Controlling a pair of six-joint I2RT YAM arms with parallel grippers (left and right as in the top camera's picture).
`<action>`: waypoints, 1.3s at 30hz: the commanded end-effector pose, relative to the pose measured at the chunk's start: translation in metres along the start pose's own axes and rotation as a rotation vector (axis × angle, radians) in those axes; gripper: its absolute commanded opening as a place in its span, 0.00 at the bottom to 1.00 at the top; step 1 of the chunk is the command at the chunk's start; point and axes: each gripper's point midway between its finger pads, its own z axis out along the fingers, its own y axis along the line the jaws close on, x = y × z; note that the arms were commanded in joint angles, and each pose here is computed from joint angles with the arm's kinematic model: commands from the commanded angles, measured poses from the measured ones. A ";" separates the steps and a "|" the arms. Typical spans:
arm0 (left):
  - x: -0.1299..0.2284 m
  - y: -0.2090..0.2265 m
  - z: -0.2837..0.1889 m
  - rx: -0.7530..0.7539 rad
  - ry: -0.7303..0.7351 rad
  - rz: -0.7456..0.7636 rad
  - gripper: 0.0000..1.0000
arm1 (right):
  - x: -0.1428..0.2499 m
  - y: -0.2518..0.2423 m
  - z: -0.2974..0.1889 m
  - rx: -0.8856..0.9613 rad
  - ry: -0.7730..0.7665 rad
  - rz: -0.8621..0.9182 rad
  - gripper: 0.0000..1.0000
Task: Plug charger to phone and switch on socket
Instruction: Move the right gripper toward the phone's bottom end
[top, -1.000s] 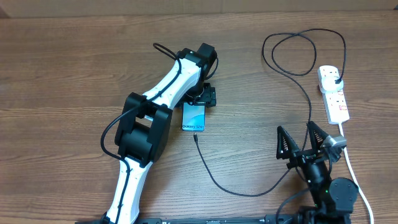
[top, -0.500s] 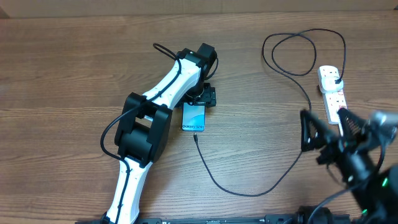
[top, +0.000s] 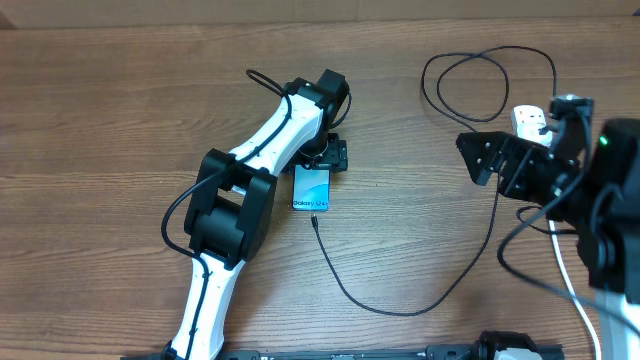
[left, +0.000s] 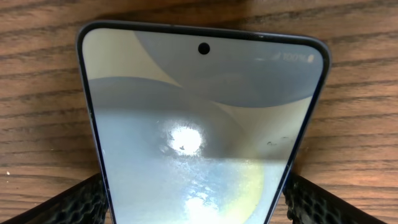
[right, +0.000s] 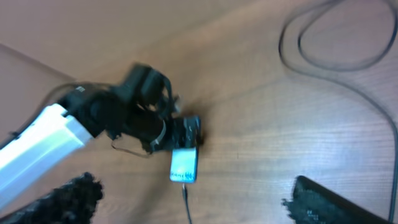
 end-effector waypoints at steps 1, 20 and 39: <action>0.015 0.011 0.044 -0.049 0.088 0.014 0.92 | 0.004 0.002 0.012 -0.030 0.070 0.034 0.83; 0.015 0.011 0.044 -0.049 0.089 0.014 0.93 | 0.028 -0.051 0.099 0.061 0.361 0.200 0.24; 0.014 0.011 0.044 -0.048 0.086 0.014 0.75 | 0.120 -0.055 0.180 0.056 0.555 0.235 0.96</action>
